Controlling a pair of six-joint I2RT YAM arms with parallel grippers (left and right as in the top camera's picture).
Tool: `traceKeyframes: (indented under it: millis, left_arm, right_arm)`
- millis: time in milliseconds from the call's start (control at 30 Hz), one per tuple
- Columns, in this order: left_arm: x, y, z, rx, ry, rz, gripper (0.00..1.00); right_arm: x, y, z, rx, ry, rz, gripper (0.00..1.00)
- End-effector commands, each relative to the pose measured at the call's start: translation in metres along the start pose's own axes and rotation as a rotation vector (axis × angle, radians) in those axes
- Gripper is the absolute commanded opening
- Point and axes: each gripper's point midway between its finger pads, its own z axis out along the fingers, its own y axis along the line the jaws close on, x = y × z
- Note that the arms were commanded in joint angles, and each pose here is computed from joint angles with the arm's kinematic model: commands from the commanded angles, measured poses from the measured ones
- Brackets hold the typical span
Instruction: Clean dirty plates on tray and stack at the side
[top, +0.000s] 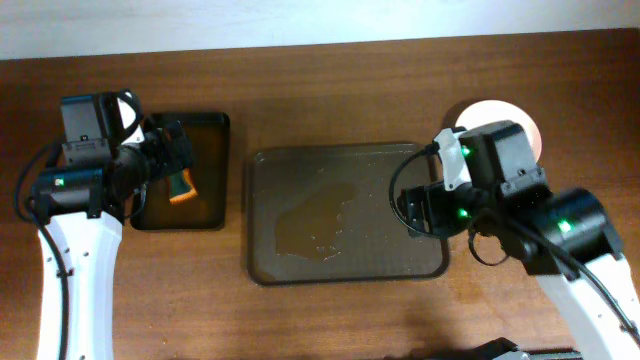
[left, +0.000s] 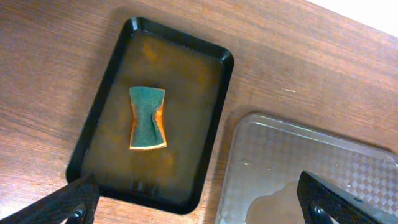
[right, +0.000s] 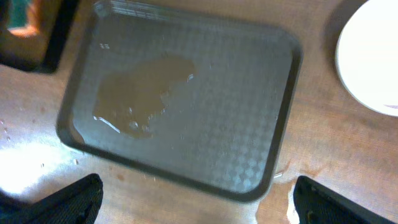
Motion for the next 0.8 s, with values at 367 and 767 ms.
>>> traceKeyframes:
  millis: [367,767]
  left_arm:
    - [0.002,-0.002,0.002,0.010,0.011,0.010,0.99]
    - [0.002,-0.002,0.002,0.010,0.011,0.010,1.00]
  right_arm:
    - [0.076,-0.047,0.022,-0.012,-0.603,0.055,0.98]
    - [0.072,-0.062,0.023,0.042,-0.892,0.017,0.98]
